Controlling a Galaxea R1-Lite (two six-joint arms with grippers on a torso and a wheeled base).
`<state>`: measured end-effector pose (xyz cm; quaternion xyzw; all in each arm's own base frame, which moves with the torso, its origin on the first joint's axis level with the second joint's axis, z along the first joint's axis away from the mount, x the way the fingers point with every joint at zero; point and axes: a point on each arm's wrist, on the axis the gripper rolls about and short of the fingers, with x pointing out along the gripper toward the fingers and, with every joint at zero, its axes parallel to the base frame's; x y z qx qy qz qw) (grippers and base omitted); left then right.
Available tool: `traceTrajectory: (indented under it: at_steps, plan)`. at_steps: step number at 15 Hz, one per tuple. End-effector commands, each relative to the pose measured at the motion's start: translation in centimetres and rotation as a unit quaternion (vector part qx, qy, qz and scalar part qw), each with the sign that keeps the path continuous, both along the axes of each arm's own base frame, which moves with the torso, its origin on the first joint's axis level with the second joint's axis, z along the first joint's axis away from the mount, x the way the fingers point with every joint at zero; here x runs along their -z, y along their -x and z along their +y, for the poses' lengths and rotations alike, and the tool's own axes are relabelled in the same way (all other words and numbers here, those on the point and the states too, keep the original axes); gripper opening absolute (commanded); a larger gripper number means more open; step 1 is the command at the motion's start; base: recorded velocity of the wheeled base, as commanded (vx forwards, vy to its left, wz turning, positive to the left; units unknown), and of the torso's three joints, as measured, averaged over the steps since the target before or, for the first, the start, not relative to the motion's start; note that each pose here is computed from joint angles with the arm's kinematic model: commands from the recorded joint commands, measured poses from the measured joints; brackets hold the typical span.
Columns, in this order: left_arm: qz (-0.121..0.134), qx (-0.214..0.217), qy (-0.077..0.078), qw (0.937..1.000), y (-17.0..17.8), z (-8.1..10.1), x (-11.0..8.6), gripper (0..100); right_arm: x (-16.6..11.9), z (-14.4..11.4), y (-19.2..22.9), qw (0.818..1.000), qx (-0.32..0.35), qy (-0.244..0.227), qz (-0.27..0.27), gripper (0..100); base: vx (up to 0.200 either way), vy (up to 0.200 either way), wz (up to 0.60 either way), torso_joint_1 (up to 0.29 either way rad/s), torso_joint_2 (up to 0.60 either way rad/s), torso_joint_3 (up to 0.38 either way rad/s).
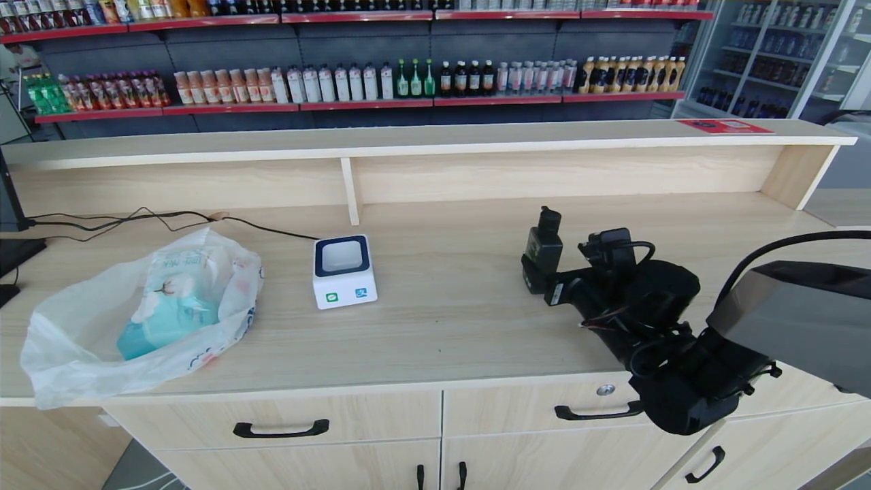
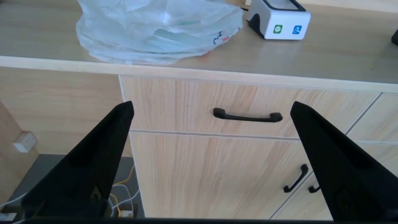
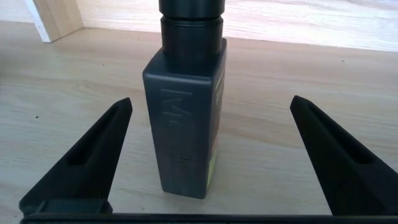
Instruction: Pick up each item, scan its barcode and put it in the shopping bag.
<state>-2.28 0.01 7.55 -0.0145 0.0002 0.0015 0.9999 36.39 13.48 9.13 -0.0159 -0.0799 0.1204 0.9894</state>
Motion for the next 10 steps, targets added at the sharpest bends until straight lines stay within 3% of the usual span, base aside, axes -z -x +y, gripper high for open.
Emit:
traceTrajectory:
  at_steps: [1,5,10]
  plan:
    - [0.0,0.0,0.0,1.0,0.0,0.0,0.0,100,0.9,0.4,-1.1,1.0,0.0,-0.004,-0.001,100,0.0,0.0,0.0,0.0,0.0,0.0]
    - [0.0,0.0,0.0,1.0,0.0,0.0,0.0,100,0.6,1.3,-3.2,0.999,-0.004,-0.014,-0.034,100,0.0,0.0,0.0,0.0,0.0,0.0]
    - [0.0,0.0,0.0,1.0,0.0,0.0,0.0,100,1.4,1.3,-3.4,0.999,-0.004,-0.019,-0.025,100,0.0,0.0,0.0,0.0,0.0,0.0]
